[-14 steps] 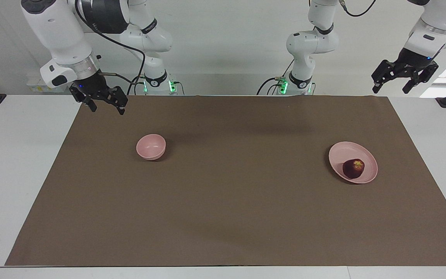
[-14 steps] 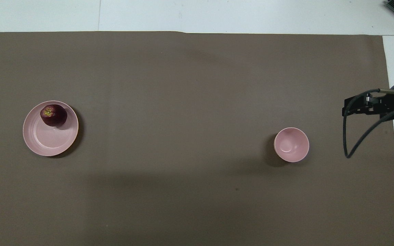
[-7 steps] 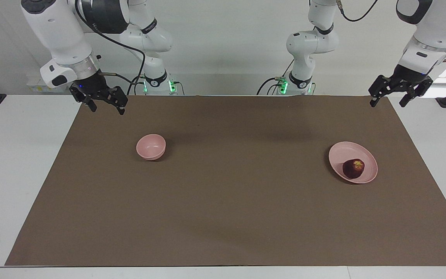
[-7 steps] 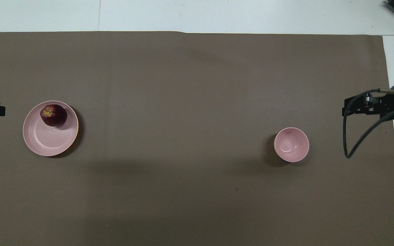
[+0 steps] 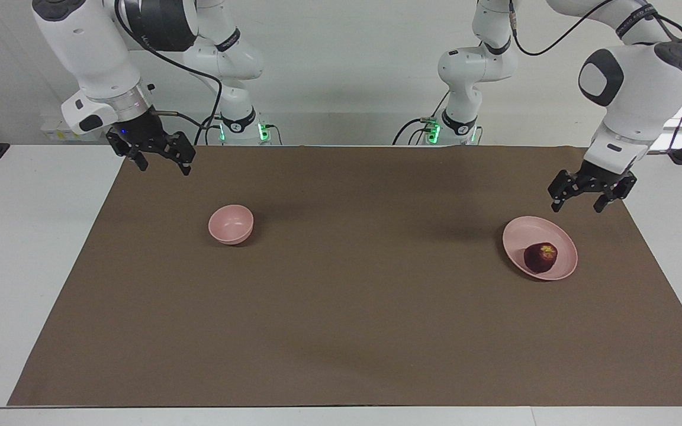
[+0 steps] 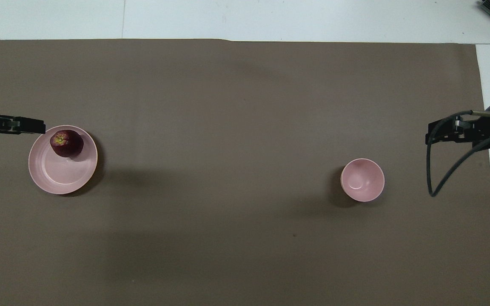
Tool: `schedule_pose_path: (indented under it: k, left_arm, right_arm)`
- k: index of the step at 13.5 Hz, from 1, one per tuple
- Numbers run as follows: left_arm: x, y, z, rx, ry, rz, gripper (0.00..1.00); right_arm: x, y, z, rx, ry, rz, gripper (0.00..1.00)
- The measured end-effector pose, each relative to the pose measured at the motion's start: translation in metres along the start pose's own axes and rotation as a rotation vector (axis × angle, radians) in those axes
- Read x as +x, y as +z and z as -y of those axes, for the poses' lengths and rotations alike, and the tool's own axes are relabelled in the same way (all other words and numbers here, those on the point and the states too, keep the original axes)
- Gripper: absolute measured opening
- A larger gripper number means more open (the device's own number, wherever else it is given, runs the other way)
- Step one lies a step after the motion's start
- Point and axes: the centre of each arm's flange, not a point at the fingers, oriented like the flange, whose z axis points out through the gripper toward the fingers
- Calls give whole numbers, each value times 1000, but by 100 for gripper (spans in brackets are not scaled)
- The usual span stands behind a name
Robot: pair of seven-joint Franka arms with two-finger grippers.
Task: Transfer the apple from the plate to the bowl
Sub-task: 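Reach the left gripper down over the red apple on the plate, then close the left gripper on the red apple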
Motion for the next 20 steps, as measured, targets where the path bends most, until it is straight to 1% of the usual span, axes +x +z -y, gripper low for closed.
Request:
schedule_pose_path:
  k: [1, 4, 6, 10, 15, 17, 18, 20]
  left_arm:
    - [1, 18, 4, 0, 0, 2, 100]
    - [-1, 78, 23, -2, -19, 37, 100]
    - [-4, 112, 35, 1, -33, 27, 100]
    - [-8, 140, 24, -39, -62, -15, 100]
    - [-15, 158, 16, -49, -58, 0, 100]
    - [-20, 163, 15, -50, -59, 12, 78]
    - [-21, 161, 16, -50, -57, 11, 69]
    - [-22, 161, 15, -50, -54, 11, 67]
  right_arm:
    - [0, 0, 0, 0, 0, 0, 100]
    - [0, 0, 0, 0, 0, 0, 100]
    - [0, 0, 0, 0, 0, 0, 100]
    - [0, 0, 0, 0, 0, 0, 100]
    - [0, 0, 0, 0, 0, 0, 100]
    - [0, 0, 0, 0, 0, 0, 100]
    - [0, 0, 0, 0, 0, 0, 100]
    - [0, 0, 0, 0, 0, 0, 100]
